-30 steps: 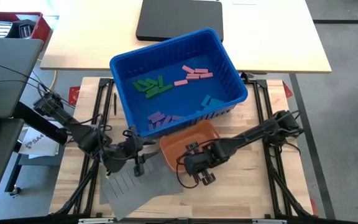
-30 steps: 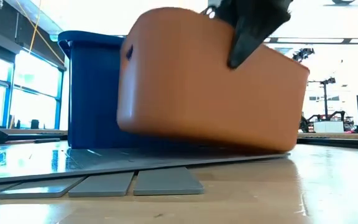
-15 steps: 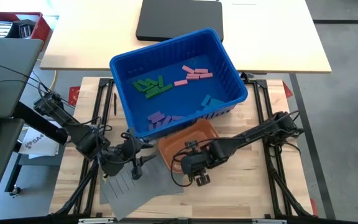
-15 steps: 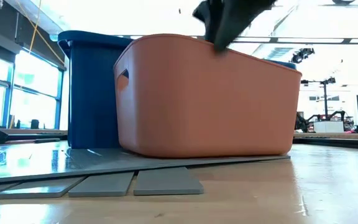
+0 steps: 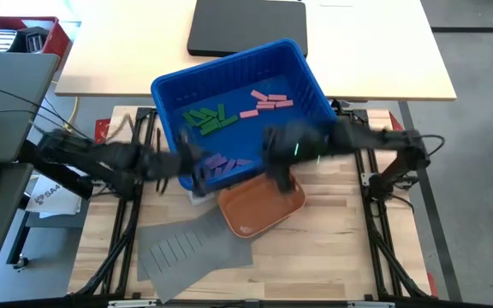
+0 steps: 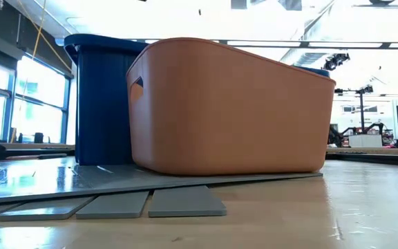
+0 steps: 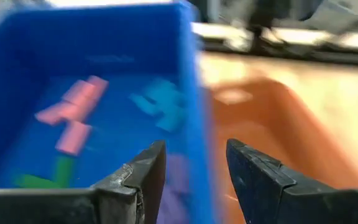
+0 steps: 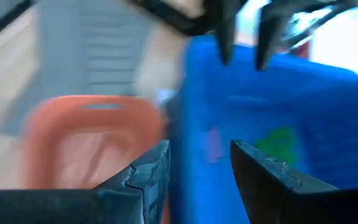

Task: Sort blocks
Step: Put the blue block into the orange bin

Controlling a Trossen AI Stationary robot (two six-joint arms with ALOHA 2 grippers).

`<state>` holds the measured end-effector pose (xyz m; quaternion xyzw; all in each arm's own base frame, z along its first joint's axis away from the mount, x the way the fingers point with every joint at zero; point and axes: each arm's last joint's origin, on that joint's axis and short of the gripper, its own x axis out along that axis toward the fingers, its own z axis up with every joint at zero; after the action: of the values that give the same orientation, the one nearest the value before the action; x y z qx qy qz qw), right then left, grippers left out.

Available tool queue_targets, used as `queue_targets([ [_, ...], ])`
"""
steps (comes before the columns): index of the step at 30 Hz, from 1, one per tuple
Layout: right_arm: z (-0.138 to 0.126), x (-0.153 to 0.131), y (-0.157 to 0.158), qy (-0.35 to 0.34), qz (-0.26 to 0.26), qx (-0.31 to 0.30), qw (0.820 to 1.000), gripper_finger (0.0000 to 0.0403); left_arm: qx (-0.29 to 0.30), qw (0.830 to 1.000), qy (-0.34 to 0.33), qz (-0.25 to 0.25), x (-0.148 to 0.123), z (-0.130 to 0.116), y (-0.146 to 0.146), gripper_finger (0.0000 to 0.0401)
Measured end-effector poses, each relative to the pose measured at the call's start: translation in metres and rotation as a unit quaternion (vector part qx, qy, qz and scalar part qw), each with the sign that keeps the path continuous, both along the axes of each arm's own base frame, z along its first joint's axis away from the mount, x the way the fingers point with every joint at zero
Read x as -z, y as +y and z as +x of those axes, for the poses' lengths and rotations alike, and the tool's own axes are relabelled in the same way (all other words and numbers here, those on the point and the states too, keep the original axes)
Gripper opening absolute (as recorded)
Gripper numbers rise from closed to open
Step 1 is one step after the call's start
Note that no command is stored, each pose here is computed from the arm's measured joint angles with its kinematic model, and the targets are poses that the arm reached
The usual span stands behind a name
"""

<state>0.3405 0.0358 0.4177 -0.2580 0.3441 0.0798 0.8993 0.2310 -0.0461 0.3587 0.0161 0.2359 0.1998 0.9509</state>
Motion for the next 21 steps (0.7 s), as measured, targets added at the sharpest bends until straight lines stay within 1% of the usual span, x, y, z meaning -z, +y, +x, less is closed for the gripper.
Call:
queue_targets([
  [2,-0.007,-0.013,-0.037,-0.033,0.004,0.017,0.999,0.0165,-0.024,0.999,-0.015,0.031,-0.009,-0.001,0.023,0.0159],
  [4,-0.013,-0.021,-0.073,-0.067,0.026,0.053,0.996,0.0165,-0.027,0.998,-0.034,0.043,-0.018,-0.003,0.043,0.0159],
  [7,-0.020,-0.026,-0.122,-0.107,0.069,0.134,0.983,0.0165,-0.019,0.996,-0.080,0.017,-0.029,-0.006,0.069,0.0158],
  [9,-0.022,-0.027,-0.149,-0.134,0.107,0.199,0.965,0.0165,-0.039,0.993,-0.109,-0.018,-0.032,-0.007,0.084,0.0158],
  [10,-0.023,-0.026,-0.162,-0.149,0.132,0.233,0.952,0.0165,-0.056,0.991,-0.117,-0.036,-0.032,-0.008,0.090,0.0158],
  [12,-0.023,-0.020,-0.185,-0.157,0.179,0.286,0.928,0.0165,-0.095,0.984,-0.129,-0.075,-0.029,-0.010,0.101,0.0158],
  [13,-0.021,-0.015,-0.195,-0.157,0.191,0.299,0.922,0.0165,-0.112,0.980,-0.136,-0.097,-0.028,-0.011,0.104,0.0158],
  [15,-0.018,-0.006,-0.211,-0.148,0.197,0.312,0.918,0.0165,-0.127,0.971,-0.145,-0.143,-0.026,-0.012,0.108,0.0158],
  [18,-0.011,0.000,-0.227,-0.140,0.202,0.332,0.911,0.0167,-0.120,0.954,-0.167,-0.219,-0.026,-0.014,0.111,0.0158],
  [21,-0.005,0.012,-0.243,-0.102,0.236,0.376,0.890,0.0173,-0.104,0.936,-0.181,-0.284,-0.027,-0.016,0.112,0.0158],
])
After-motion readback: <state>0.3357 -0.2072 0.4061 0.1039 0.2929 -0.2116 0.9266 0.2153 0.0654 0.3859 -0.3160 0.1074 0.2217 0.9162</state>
